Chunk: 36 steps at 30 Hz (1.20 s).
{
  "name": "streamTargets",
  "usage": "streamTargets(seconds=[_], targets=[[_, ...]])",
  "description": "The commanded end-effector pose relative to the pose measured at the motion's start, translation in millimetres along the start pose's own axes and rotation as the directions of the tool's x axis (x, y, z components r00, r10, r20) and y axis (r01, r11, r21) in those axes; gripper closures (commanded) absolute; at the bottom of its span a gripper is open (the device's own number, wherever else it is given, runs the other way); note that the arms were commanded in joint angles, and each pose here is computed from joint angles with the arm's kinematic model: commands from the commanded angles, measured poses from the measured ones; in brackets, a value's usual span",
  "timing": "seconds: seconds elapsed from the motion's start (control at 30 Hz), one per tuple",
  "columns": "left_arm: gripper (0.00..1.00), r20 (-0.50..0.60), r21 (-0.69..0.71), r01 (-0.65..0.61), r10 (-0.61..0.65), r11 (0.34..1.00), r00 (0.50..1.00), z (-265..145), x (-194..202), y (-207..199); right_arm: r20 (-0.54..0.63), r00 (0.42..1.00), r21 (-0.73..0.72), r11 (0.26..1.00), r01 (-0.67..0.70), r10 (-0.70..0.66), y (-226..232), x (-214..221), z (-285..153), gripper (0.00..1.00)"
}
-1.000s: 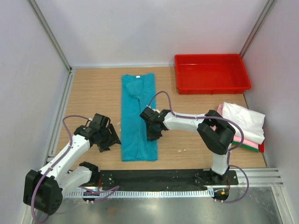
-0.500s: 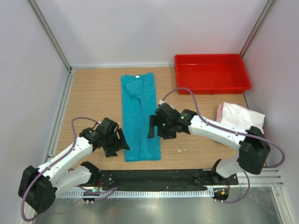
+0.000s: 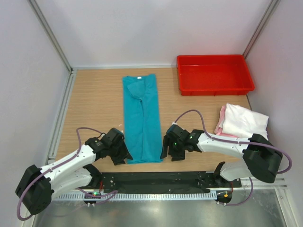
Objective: Fold and stack the t-shirts
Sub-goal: Fold the tshirt
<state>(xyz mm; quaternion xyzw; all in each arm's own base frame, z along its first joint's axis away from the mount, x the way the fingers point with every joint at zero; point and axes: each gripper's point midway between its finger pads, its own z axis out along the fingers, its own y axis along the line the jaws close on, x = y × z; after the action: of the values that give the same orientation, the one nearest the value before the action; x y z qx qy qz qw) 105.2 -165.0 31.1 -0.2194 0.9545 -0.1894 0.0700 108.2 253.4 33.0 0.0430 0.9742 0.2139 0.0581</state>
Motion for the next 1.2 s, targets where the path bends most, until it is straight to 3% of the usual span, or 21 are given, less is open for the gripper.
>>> streamTargets(seconds=[0.0, 0.33, 0.47, 0.77, 0.93, 0.97, 1.03, 1.17], targets=[[0.53, 0.035, 0.053, 0.023, -0.025, 0.998, 0.999, 5, -7, -12, 0.060, 0.998, -0.085, 0.996, -0.004, 0.009, 25, -14, -3, 0.33], [0.57, 0.023, 0.043, 0.027, -0.028, 0.999, 0.999, 17, -1, -1, 0.028, 0.999, -0.074, 0.997, -0.018, 0.020, 23, -11, 11, 0.48], [0.66, 0.033, 0.006, 0.032, -0.033, 0.999, 0.999, 20, 0, 12, 0.021, 0.999, -0.077, 0.997, -0.029, 0.031, 21, -8, 13, 0.54], [0.77, 0.024, -0.044, 0.013, -0.012, 0.999, 1.000, 22, 1, 21, -0.010, 0.999, -0.084, 0.996, -0.036, 0.035, 21, 0, 21, 0.56], [0.99, 0.020, -0.066, 0.007, -0.006, 0.998, 1.000, 24, 2, 26, -0.034, 0.999, -0.079, 0.996, -0.034, 0.032, 20, 4, 26, 0.79], [1.00, 0.017, -0.068, 0.004, -0.003, 0.998, 1.000, 24, 2, 26, -0.039, 0.999, -0.071, 0.997, -0.036, 0.033, 18, 5, 29, 0.89], [1.00, 0.010, -0.075, -0.001, 0.002, 0.997, 1.000, 24, 3, 27, -0.043, 0.999, -0.073, 0.997, -0.031, 0.028, 20, 5, 28, 0.99], [1.00, -0.005, -0.110, -0.008, 0.007, 0.994, 1.000, 18, 5, 30, -0.047, 0.999, -0.037, 0.999, -0.014, 0.012, 17, 5, 23, 0.99]])
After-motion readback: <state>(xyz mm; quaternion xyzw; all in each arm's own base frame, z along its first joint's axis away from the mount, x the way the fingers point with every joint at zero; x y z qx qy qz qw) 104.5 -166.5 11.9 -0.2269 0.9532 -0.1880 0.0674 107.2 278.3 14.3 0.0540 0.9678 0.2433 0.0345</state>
